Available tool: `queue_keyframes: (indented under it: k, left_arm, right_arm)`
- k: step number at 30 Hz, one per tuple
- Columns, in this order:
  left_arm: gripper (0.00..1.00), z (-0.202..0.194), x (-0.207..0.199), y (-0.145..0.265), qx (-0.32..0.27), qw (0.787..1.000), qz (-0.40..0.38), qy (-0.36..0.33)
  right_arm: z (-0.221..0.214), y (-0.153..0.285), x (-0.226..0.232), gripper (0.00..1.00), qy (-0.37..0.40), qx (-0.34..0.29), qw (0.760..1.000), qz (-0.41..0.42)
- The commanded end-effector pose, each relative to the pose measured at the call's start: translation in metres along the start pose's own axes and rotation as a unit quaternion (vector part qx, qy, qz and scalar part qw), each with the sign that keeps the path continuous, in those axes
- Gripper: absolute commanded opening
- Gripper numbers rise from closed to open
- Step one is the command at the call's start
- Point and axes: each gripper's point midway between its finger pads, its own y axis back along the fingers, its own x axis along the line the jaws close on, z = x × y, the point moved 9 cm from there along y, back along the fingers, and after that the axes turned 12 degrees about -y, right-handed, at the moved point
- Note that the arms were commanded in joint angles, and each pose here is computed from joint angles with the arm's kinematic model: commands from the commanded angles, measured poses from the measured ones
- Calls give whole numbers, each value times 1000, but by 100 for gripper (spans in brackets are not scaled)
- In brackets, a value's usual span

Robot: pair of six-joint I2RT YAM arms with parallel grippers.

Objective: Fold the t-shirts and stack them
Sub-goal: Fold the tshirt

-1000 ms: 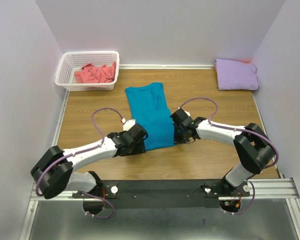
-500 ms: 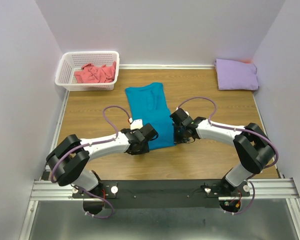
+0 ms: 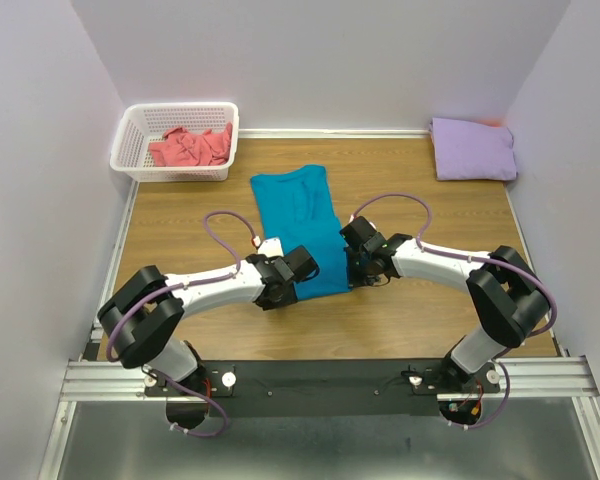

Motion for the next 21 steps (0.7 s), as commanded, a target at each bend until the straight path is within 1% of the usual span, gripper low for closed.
queue_keyframes:
  k: [1,6,9,13,19,20,21]
  left_arm:
    - [47,3,-2,-4,-17,1000,24,12]
    - [47,-1,-5,-16,-2,1000,31,1]
    - [40,-9,-1,-22,10,999,34,1]
    - [37,-13,0,-26,16,999,31,0]
    - [23,-17,2,-31,23,999,33,-8]
    - [13,-18,2,-31,23,999,31,-10]
    - [7,-19,3,-32,24,999,31,-11]
  right_arm:
    - [-28,-10,-25,1,29,68,996,-55]
    - [-29,-11,-26,1,31,68,996,-55]
    - [-30,-11,-27,1,31,69,996,-55]
    - [-31,-11,-28,1,30,70,996,-56]
    - [-32,-12,-28,1,32,73,995,-56]
    - [-32,-12,-29,1,32,74,995,-57]
    - [-33,-12,-29,1,32,75,995,-57]
